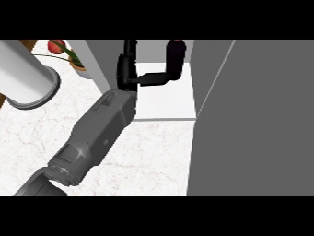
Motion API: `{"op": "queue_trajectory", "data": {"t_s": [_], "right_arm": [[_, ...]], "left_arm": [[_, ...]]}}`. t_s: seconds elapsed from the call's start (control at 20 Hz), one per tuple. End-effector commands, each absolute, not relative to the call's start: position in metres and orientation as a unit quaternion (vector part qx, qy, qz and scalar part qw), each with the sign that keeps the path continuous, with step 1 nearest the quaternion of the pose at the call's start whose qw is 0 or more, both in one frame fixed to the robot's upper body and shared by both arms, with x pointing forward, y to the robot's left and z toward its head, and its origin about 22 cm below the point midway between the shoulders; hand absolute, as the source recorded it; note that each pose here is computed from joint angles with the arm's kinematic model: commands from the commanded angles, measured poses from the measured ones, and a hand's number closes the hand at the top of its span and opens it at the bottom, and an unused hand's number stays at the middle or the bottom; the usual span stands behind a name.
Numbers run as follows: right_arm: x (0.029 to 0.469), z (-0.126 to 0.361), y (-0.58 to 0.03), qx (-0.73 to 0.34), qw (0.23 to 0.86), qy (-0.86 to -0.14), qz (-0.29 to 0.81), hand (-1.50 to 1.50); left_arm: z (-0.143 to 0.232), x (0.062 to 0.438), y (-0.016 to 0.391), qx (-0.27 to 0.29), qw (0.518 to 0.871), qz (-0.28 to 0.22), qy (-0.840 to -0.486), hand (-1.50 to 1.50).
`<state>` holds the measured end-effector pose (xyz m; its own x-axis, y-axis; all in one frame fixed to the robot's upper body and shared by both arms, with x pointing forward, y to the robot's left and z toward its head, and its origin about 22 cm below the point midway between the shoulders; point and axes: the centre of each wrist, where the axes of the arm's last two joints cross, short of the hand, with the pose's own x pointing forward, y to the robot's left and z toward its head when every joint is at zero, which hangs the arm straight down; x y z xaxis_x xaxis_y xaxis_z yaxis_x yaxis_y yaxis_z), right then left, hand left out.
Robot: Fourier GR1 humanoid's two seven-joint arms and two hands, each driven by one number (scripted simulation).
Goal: Pick up the wine, place it into the cabinet and close the cabinet
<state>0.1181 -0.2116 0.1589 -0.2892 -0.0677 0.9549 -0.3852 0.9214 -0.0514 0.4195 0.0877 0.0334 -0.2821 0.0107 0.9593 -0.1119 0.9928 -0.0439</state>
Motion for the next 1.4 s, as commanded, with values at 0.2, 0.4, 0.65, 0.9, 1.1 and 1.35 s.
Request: {"op": "queue_trajectory", "data": {"t_s": [0.2, 0.4, 0.65, 0.9, 1.1, 1.35], "right_arm": [[0.077, 0.197, -0.218, 0.152, 0.557, -0.806, 0.128, -1.50], [0.081, 0.192, -0.220, 0.153, 0.552, -0.810, 0.122, -1.50], [0.079, 0.194, -0.212, 0.153, 0.549, -0.813, 0.118, -1.50], [0.081, 0.190, -0.214, 0.152, 0.557, -0.807, 0.122, -1.50], [0.084, 0.196, -0.207, 0.154, 0.547, -0.815, 0.118, -1.50], [0.086, 0.199, -0.209, 0.146, 0.551, -0.812, 0.129, -1.50]], "left_arm": [[0.039, 0.408, 0.094, -0.013, 0.584, 0.042, -0.811, -1.50], [0.036, 0.386, 0.076, -0.031, 0.591, 0.061, -0.804, -1.50], [0.030, 0.354, 0.083, -0.067, 0.590, 0.055, -0.803, -1.50], [0.027, 0.309, 0.092, -0.085, 0.595, 0.064, -0.796, -1.50], [0.022, 0.277, 0.101, -0.083, 0.579, 0.068, -0.808, -1.50], [0.028, 0.236, 0.100, -0.099, 0.579, 0.083, -0.805, -1.50]]}}
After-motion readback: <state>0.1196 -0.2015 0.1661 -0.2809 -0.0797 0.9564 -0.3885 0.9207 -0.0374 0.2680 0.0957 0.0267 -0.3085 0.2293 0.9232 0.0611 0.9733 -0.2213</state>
